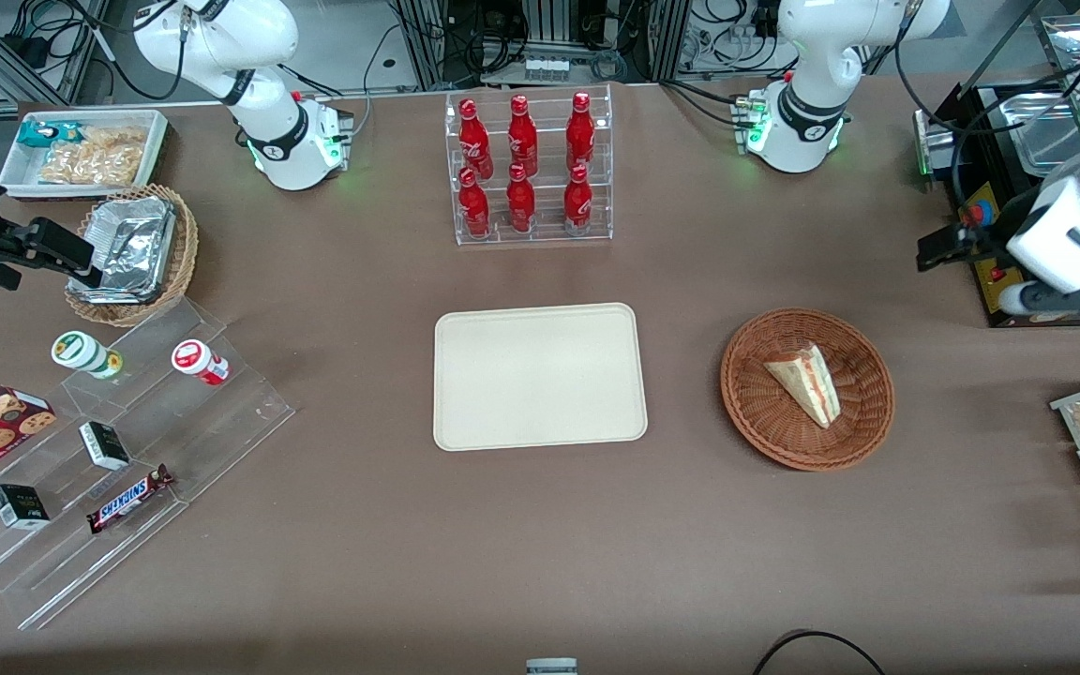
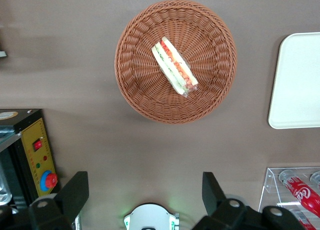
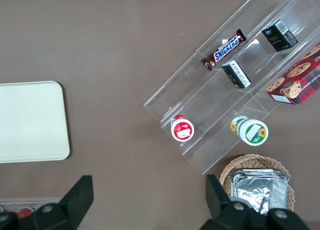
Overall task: Place sandwich from basket to tray
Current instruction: 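Move the left gripper over the sandwich in the wicker basket, then lower the left gripper and close it on the wrapped sandwich, then lift the sandwich and carry it with the left gripper to the tray, then lower the sandwich onto the tray center and open the left gripper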
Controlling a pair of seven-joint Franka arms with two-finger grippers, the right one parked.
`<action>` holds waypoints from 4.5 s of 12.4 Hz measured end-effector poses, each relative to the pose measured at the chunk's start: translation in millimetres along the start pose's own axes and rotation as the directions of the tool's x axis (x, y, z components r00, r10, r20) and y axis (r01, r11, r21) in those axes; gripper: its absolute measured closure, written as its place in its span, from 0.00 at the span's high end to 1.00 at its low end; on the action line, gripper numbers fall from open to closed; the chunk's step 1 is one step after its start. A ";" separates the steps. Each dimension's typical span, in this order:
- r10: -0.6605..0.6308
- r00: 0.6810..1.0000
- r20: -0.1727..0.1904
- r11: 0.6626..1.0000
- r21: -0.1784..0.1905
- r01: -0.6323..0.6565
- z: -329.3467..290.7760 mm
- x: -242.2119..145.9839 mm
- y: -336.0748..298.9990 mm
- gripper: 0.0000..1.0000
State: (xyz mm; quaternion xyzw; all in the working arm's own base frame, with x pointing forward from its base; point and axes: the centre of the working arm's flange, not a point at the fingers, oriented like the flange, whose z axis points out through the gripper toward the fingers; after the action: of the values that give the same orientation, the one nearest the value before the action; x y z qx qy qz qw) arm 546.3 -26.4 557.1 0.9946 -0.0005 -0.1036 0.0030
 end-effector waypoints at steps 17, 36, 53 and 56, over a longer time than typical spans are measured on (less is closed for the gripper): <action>-0.495 0.858 -0.135 0.869 -0.079 0.489 239.4 26.5 65.0 1.00; -0.466 0.884 -0.038 0.885 0.006 0.466 244.0 52.4 111.9 0.26; -0.213 0.970 -0.120 0.977 -0.030 0.210 301.8 18.1 449.9 0.15; -0.198 0.976 -0.091 0.979 -0.067 0.193 311.9 9.0 486.5 0.15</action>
State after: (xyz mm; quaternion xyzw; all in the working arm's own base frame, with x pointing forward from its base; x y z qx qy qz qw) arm 490.6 -514.8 253.0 0.9932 0.1005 -0.0547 0.0215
